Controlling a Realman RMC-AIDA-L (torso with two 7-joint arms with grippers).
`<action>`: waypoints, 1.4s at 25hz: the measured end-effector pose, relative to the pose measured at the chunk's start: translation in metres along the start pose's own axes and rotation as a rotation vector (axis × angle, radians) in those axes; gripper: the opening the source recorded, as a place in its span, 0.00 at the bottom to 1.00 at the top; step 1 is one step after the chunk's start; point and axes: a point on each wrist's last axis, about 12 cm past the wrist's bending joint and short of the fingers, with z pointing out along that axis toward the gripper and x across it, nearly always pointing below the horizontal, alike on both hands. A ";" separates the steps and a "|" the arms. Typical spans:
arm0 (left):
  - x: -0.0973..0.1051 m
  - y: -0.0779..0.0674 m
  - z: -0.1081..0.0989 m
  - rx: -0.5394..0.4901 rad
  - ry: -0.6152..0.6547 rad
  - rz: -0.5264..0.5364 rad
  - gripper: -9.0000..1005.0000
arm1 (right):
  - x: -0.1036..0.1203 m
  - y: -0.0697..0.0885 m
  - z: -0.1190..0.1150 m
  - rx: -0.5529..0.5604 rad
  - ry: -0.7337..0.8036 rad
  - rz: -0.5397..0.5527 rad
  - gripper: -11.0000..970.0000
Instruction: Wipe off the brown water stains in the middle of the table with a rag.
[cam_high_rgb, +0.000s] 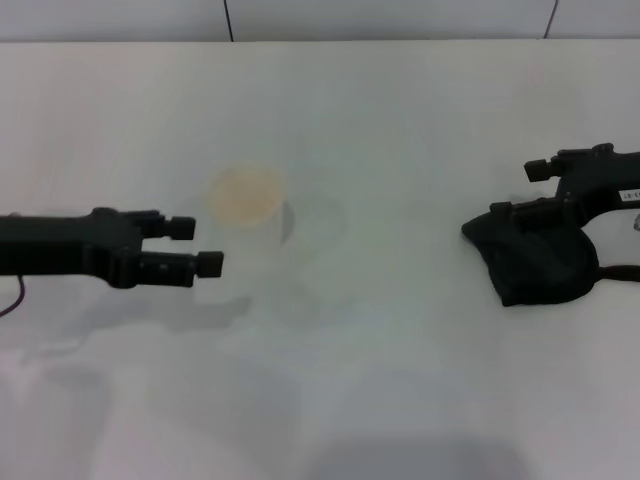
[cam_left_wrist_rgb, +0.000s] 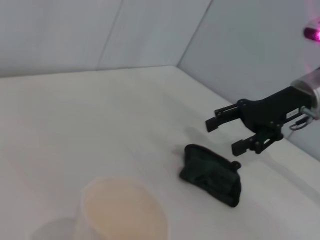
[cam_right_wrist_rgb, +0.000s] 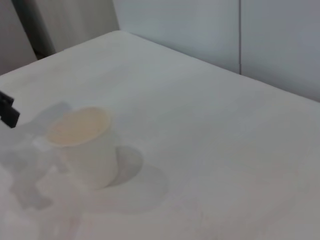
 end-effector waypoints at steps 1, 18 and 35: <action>0.007 0.001 -0.003 -0.016 -0.004 -0.013 0.89 | 0.000 -0.001 0.000 -0.001 -0.001 0.005 0.88; 0.014 0.008 -0.005 -0.093 -0.076 -0.021 0.89 | 0.002 -0.003 0.005 -0.003 -0.006 0.028 0.88; 0.015 0.007 -0.004 -0.085 -0.073 -0.025 0.89 | 0.018 0.005 -0.005 -0.073 0.029 -0.004 0.88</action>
